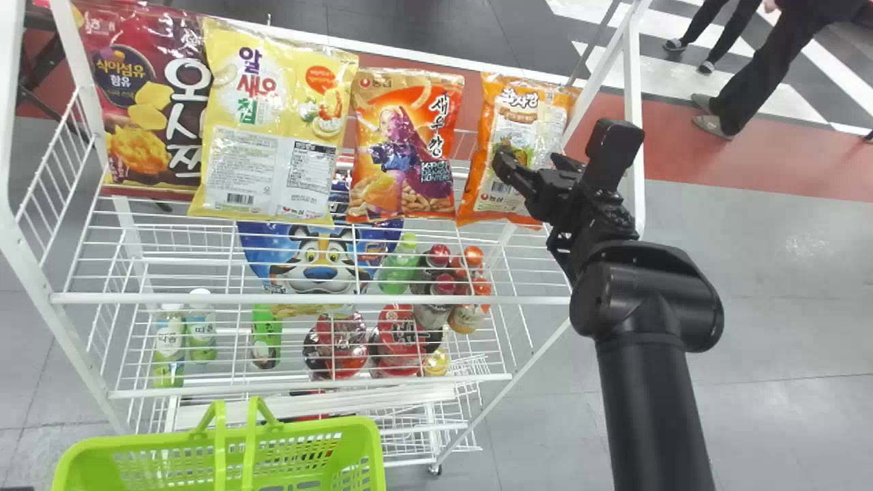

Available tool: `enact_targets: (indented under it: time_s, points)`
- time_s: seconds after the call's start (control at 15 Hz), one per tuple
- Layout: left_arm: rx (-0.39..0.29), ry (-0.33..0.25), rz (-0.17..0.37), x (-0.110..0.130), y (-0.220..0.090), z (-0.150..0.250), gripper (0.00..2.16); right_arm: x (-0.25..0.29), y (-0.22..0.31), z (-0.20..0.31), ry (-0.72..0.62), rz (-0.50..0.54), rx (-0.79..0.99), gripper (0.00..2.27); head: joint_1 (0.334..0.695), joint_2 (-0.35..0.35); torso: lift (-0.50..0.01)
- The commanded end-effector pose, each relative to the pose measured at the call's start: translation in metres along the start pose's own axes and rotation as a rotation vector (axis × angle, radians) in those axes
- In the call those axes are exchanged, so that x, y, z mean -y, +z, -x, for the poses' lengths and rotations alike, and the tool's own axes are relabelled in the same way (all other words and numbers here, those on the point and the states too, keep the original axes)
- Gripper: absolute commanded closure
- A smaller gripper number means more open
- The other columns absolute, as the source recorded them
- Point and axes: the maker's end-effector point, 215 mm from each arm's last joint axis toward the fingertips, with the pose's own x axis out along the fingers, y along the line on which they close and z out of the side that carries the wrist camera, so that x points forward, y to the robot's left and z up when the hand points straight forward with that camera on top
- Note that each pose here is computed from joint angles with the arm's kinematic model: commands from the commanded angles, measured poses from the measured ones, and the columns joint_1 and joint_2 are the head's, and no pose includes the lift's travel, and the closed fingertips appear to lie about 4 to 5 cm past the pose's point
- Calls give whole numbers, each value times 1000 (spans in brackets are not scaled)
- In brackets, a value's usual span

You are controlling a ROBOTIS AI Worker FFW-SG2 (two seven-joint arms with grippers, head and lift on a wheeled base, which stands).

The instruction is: Hold basket handle with left hand then pick Gamjakkang with right hand and place into basket

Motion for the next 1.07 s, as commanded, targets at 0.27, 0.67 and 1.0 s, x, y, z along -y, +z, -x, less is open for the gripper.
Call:
enact_targets:
  time_s: [0.27, 0.67, 1.0]
  points:
    - [11, 6, 6, -6, 0, 2, 2132, -17, -18, 2, 88, -40, -37, 2246, 695, -350, -20]
    - [14, 2, 1, -2, 0, -1, 2132, 3, 6, 39, -29, -11, 72, 2246, 695, -350, -20]
    - [18, 2, -19, 1, -2, -1, 2132, -3, 31, 88, 20, -59, 115, 2246, 695, -350, -20]
